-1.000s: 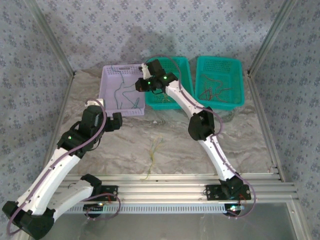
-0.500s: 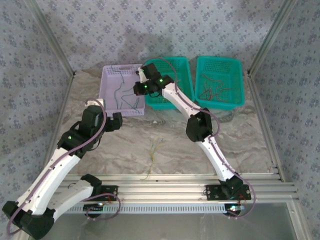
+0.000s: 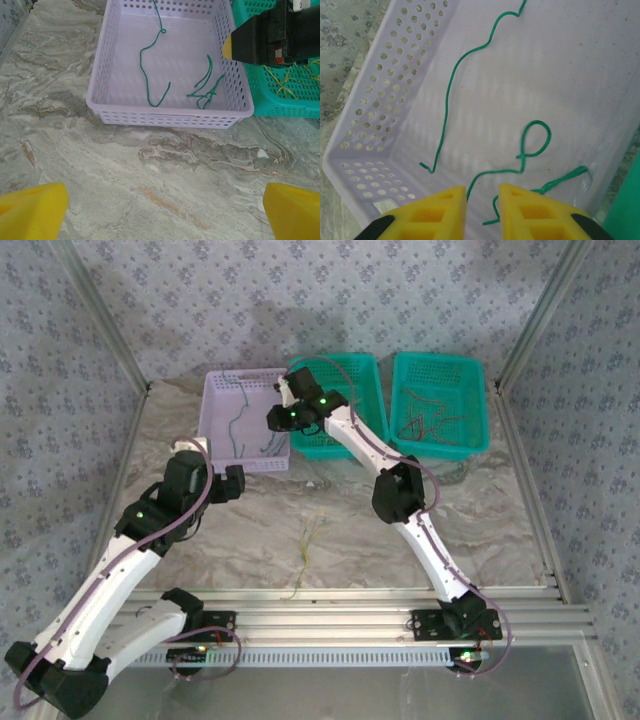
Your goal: Untangle the cables
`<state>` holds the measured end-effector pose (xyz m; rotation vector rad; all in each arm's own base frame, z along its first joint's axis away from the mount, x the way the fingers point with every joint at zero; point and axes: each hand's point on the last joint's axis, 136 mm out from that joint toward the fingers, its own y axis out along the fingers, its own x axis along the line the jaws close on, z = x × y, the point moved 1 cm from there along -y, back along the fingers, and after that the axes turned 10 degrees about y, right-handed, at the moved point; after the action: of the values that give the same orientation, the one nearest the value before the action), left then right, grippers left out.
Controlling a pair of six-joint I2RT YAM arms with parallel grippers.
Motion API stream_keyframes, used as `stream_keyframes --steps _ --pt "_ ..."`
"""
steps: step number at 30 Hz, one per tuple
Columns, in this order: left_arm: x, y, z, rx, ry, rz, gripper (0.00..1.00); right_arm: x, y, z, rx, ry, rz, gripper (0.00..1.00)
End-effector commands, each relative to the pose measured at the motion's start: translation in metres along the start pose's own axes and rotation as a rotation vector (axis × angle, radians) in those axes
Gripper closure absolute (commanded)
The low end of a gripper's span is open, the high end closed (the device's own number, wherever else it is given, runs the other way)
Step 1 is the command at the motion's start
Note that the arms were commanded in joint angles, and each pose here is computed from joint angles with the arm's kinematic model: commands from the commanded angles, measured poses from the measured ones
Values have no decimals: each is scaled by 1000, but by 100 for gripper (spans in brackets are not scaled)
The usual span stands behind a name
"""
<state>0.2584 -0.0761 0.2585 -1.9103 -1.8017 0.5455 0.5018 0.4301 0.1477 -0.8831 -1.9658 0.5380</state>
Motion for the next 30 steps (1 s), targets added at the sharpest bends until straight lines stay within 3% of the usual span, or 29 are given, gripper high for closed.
stream_keyframes --steps 1,3,6,14,22,30 --pt "2 0 -7 -25 -4 -6 0 6 -8 -1 -2 -22 8 72" --pt "2 0 -7 -25 -2 -8 0 15 -22 -9 -26 -37 5 66" --pt "3 0 -7 -26 0 -11 0 37 -54 -23 -77 -81 -19 50" --pt "3 -2 -8 -32 4 -10 0 79 -137 -16 -153 -215 -10 35" --pt "4 -5 -8 -40 3 -8 0 72 -169 57 -119 -290 57 31" --pt "2 -5 -9 -40 0 2 0 27 -161 152 25 -278 133 29"
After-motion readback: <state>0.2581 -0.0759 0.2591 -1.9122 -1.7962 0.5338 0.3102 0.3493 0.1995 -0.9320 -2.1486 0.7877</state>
